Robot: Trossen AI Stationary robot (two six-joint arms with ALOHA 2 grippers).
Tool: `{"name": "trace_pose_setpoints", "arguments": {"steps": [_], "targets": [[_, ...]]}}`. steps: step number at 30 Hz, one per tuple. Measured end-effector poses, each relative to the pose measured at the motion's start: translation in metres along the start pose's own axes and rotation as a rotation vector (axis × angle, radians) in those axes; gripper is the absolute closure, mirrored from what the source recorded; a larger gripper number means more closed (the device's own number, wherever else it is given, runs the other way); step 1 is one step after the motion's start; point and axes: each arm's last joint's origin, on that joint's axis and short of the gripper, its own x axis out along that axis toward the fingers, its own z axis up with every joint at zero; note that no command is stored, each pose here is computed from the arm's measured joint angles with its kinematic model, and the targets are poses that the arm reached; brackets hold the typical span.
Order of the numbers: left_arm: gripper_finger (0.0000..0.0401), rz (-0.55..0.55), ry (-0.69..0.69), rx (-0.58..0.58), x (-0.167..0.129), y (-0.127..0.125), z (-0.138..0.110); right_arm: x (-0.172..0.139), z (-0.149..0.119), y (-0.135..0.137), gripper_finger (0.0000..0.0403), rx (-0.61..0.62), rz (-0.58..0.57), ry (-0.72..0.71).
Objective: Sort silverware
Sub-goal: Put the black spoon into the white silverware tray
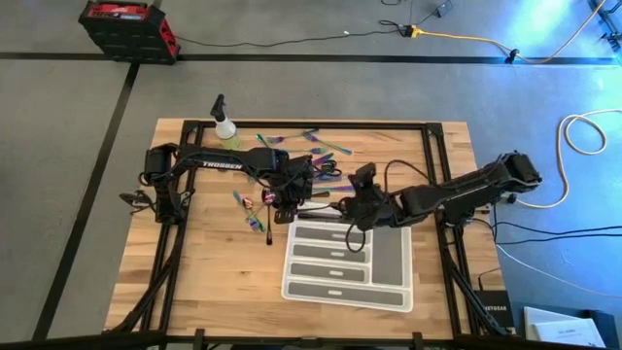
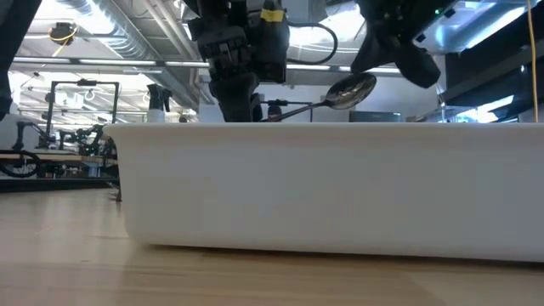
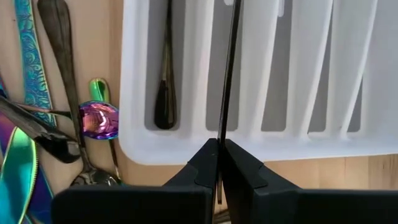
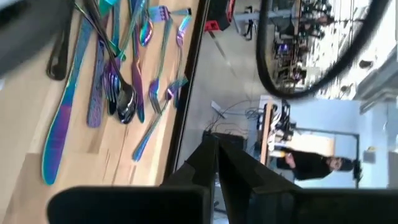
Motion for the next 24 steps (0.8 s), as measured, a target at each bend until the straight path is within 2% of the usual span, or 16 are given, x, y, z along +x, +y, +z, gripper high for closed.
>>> {"name": "trace_pose_setpoints", "arguments": {"steps": [7,15,24], "targets": [[0.0401,0.004,-0.008,-0.024,0.008,0.009,0.011,-0.002,-0.005,-0.002,0.0403,0.026,-0.017,0.027],[0.0401,-0.012,0.137,-0.022,0.030,0.020,0.034,-0.003,-0.012,0.001,0.0403,0.023,-0.003,0.077],[0.0401,-0.071,0.218,-0.006,0.020,0.021,0.039,-0.004,-0.027,0.007,0.0403,0.062,0.029,0.169]]}}
